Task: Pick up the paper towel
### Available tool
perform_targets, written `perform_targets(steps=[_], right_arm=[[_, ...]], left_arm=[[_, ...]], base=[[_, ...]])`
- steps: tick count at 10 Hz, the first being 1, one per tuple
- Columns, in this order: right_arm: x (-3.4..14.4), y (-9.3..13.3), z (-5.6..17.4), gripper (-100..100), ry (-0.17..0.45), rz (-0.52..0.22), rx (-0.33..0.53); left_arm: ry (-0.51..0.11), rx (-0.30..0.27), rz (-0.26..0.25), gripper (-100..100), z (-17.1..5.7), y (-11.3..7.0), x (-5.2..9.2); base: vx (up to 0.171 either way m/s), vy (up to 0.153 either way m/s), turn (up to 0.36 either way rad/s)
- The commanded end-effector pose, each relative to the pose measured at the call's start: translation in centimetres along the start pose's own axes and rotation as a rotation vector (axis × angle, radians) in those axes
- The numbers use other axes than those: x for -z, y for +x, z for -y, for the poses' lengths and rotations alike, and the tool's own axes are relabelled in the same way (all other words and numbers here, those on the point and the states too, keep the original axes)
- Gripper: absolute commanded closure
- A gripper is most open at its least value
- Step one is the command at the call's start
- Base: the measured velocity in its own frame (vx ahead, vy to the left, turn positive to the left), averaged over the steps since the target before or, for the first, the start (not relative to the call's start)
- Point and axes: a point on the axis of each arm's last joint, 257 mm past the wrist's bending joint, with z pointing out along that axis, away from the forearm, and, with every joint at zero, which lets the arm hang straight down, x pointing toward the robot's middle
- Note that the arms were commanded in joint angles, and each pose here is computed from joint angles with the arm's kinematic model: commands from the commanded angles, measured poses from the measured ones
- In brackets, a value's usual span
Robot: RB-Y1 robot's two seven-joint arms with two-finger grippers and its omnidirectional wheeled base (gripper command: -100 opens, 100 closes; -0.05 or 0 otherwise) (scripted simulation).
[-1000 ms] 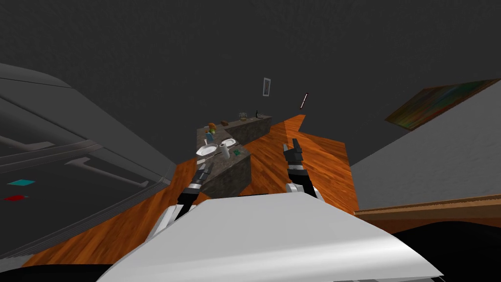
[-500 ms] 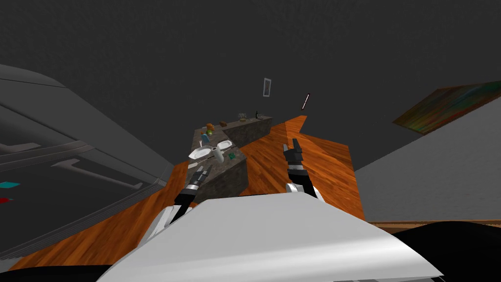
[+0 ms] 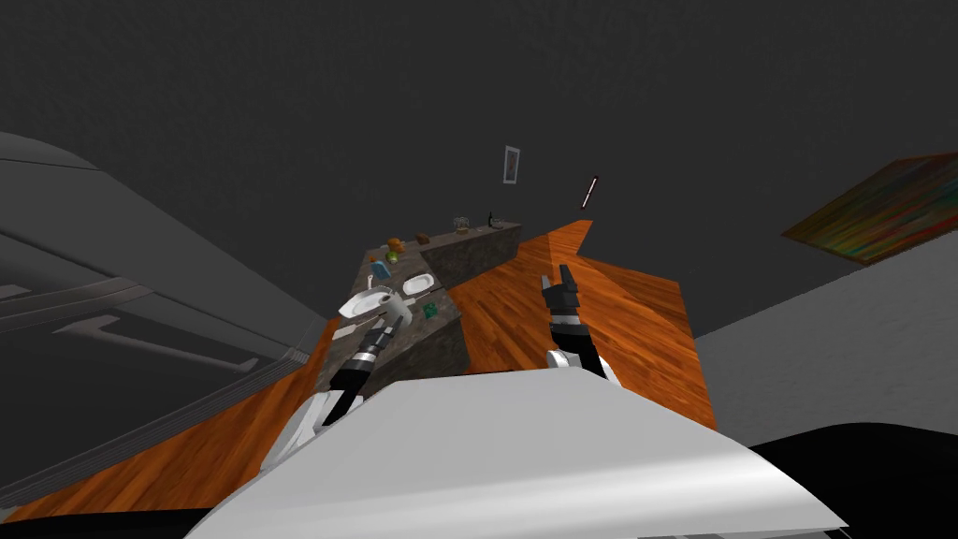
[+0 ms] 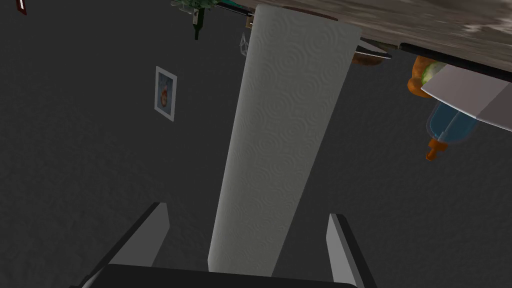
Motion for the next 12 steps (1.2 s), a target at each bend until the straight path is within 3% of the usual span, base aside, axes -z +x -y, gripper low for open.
perform_targets(steps=[1, 2, 3, 4, 6, 8, 9, 10, 12], right_arm=[[0.0, 0.0, 0.0, 0, 0.000, 0.000, 0.000], [0.0, 0.0, 0.0, 0, 0.000, 0.000, 0.000], [0.0, 0.0, 0.0, 0, 0.000, 0.000, 0.000], [0.0, 0.0, 0.0, 0, 0.000, 0.000, 0.000], [0.0, 0.0, 0.0, 0, 0.000, 0.000, 0.000], [0.0, 0.0, 0.0, 0, 0.000, 0.000, 0.000], [0.0, 0.0, 0.0, 0, 0.000, 0.000, 0.000], [0.0, 0.0, 0.0, 0, 0.000, 0.000, 0.000], [0.0, 0.0, 0.0, 0, 0.000, 0.000, 0.000]], left_arm=[[0.000, 0.000, 0.000, 0, 0.0, 0.0, 0.0], [0.015, -0.004, 0.013, -100, 0.2, 0.0, -1.7], [0.015, 0.008, 0.017, -100, 0.2, 0.2, -2.5], [0.008, 0.016, 0.007, -100, -0.1, 0.8, -2.4], [0.025, 0.014, 0.027, -100, 0.2, 0.5, -4.8], [0.015, 0.028, 0.012, -100, -0.2, 1.4, -4.9], [0.029, 0.016, 0.027, -100, 0.1, 0.9, -6.6], [0.032, 0.022, 0.032, -100, 0.3, 0.8, -7.3], [0.020, 0.036, 0.015, -100, -0.2, 1.8, -7.4]], base=[[0.018, -0.011, 0.001], [-0.062, 0.008, 0.011], [-0.088, -0.007, -0.005], [-0.052, -0.005, -0.001], [-0.088, 0.005, 0.005], [-0.025, 0.002, -0.001], [-0.055, 0.012, 0.011], [-0.081, 0.006, -0.001], [-0.027, -0.004, -0.001]])
